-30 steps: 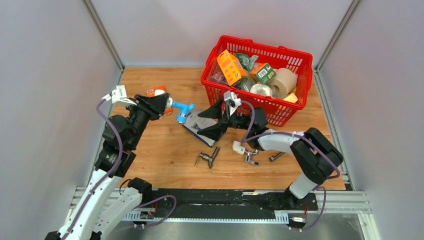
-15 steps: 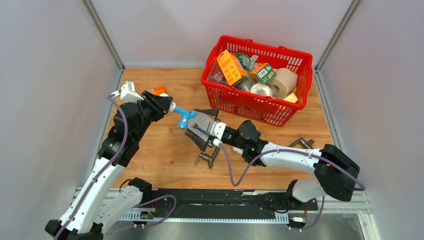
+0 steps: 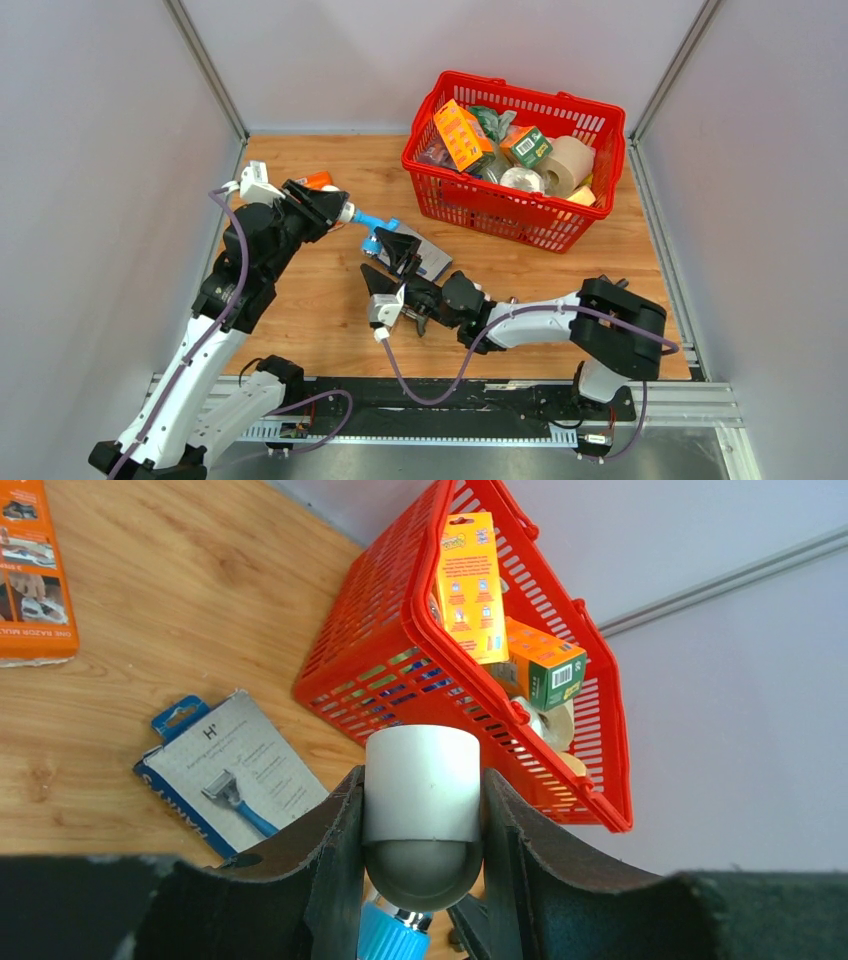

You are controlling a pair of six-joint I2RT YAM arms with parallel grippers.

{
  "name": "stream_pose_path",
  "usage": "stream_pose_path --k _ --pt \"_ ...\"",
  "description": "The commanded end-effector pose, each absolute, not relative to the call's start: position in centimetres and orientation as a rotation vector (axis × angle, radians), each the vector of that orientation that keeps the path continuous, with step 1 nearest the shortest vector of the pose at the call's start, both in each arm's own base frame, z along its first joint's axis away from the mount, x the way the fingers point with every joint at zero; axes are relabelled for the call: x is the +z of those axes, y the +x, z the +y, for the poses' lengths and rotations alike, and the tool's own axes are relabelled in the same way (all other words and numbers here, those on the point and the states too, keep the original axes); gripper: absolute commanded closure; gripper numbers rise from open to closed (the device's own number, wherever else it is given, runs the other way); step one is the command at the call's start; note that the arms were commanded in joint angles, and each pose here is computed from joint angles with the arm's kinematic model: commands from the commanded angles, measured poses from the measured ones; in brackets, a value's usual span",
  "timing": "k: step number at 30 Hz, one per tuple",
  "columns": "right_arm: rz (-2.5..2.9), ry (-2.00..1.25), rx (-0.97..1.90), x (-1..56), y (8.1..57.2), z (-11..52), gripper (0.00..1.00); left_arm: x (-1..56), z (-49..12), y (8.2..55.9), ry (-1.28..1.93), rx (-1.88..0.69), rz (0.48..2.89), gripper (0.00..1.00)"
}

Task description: Install the water faucets

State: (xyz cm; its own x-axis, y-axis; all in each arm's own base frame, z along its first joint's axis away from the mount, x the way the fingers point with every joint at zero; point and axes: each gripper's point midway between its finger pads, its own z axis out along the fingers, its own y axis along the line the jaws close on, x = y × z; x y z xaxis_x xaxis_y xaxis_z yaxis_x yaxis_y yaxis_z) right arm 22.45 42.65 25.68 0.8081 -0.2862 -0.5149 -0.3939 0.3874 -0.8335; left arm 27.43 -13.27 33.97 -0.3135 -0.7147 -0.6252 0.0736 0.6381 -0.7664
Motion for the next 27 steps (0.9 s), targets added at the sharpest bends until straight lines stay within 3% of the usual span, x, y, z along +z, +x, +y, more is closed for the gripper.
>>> stream_pose_path --k 1,8,14,20,23,27 --pt "0.607 -0.989 -0.112 30.0 24.0 40.9 0.04 37.8 -13.8 26.4 -0.498 -0.976 1.63 1.0" --pt "0.604 -0.78 -0.143 32.6 24.7 38.9 0.12 37.3 -14.2 26.0 -0.467 -0.983 1.654 1.0" --pt "0.592 -0.836 -0.009 32.9 23.4 40.0 0.3 37.3 -14.2 25.7 -0.367 -0.935 1.653 1.0" --pt "0.655 -0.991 0.365 32.7 20.9 41.7 0.63 38.6 -14.3 25.0 -0.136 -0.858 1.563 1.0" --pt "0.704 -1.082 0.638 32.8 19.5 42.2 0.73 38.9 -14.9 24.5 -0.019 -0.851 1.518 1.0" --pt "0.8 -1.117 1.029 33.6 18.9 41.2 0.79 40.1 -16.7 22.8 0.193 -0.899 1.403 1.0"
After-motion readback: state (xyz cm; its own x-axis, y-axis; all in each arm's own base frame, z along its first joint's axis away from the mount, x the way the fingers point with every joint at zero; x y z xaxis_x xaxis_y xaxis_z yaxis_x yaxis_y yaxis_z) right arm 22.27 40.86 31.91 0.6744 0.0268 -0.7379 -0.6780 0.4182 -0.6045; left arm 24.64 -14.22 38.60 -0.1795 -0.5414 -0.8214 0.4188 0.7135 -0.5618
